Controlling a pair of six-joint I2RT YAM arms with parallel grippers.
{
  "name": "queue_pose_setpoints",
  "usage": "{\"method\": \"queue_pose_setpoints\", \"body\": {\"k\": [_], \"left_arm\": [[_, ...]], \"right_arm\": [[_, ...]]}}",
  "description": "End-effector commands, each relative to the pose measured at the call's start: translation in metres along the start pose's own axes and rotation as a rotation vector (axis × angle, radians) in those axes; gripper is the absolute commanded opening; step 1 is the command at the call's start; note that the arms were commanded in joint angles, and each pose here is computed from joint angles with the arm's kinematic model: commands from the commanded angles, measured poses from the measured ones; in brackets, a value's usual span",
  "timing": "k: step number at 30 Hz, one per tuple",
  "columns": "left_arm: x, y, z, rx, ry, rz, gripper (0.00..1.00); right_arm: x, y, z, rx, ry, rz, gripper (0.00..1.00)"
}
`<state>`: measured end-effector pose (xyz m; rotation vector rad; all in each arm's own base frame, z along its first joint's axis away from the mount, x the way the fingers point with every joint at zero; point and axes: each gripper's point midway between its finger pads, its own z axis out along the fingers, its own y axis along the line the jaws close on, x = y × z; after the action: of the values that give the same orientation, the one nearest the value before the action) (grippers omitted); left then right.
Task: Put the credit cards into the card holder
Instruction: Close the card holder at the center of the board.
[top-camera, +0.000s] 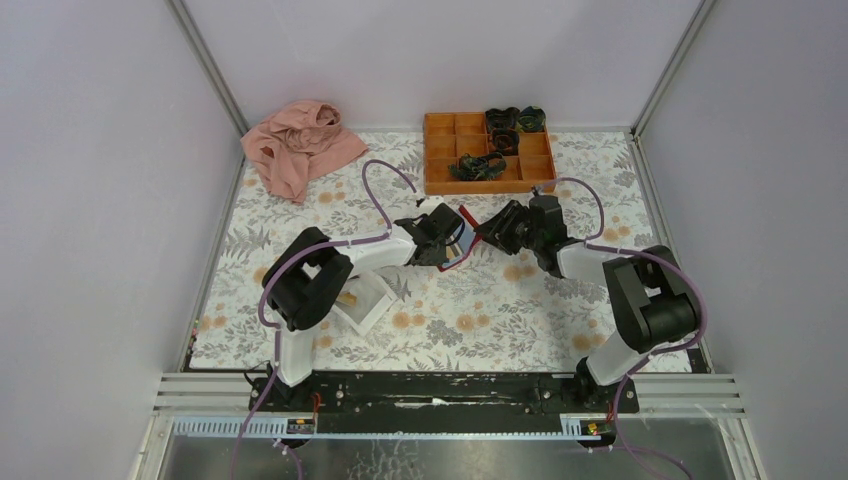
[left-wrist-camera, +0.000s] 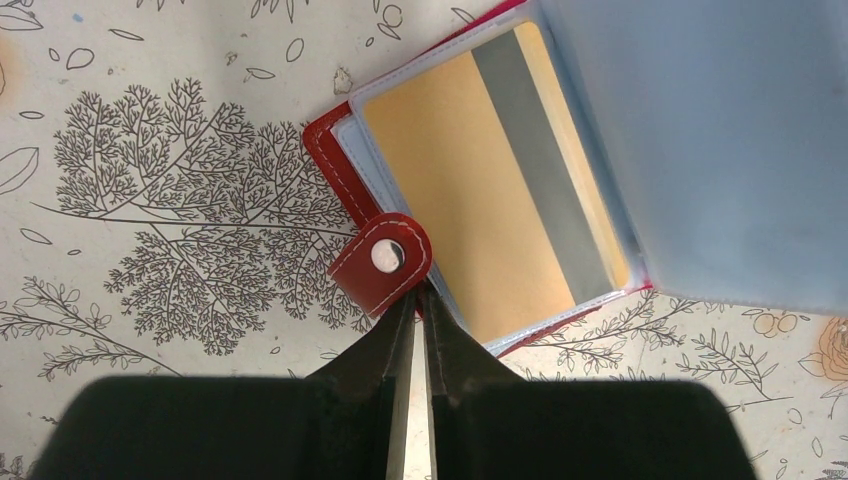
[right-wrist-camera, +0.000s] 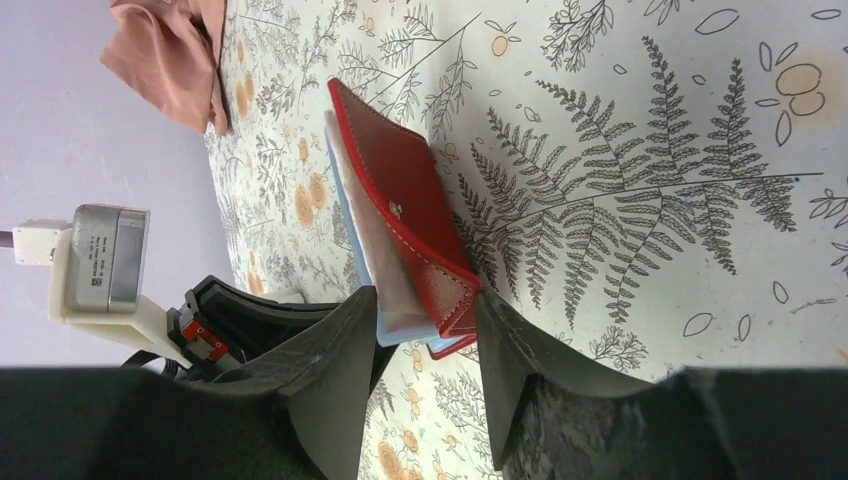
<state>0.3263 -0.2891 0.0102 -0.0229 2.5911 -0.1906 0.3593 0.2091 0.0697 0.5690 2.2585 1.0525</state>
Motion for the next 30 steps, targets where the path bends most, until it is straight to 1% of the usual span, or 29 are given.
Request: {"method": "queue_pose_setpoints", "body": {"k": [1,8,12,14,19,27,30], "left_arm": [[0.068,0.027,0.023,-0.075,0.198,0.078,0.12],[0.067,0.027,0.023,-0.074,0.196,0.083,0.12],[0.070,0.028,0.024,-0.076,0.205,0.084,0.12],[0.071,0.027,0.025,-0.074,0.207,0.083,0.12],[0.070,0.026,0.026,-0.071,0.206,0.080,0.12],[0.070,0.026,0.026,-0.069,0.205,0.075,0.12],[0.071,0.024,0.026,-0.066,0.205,0.071,0.11]], "right_arm": [[-0.012,0.015,0.003,-0.038,-0.039,-0.032,0.49],[0.003,0.008,0.015,-0.049,0.023,-0.037,0.49],[0.003,0.021,0.013,-0.067,0.005,-0.113,0.49],[-0.002,0.038,0.007,-0.101,-0.017,-0.147,0.49],[-0.002,0.058,0.001,-0.119,-0.028,-0.220,0.50],[0.009,0.069,-0.004,-0.127,-0.008,-0.276,0.50],[0.014,0.067,-0.003,-0.122,0.014,-0.276,0.50]]}}
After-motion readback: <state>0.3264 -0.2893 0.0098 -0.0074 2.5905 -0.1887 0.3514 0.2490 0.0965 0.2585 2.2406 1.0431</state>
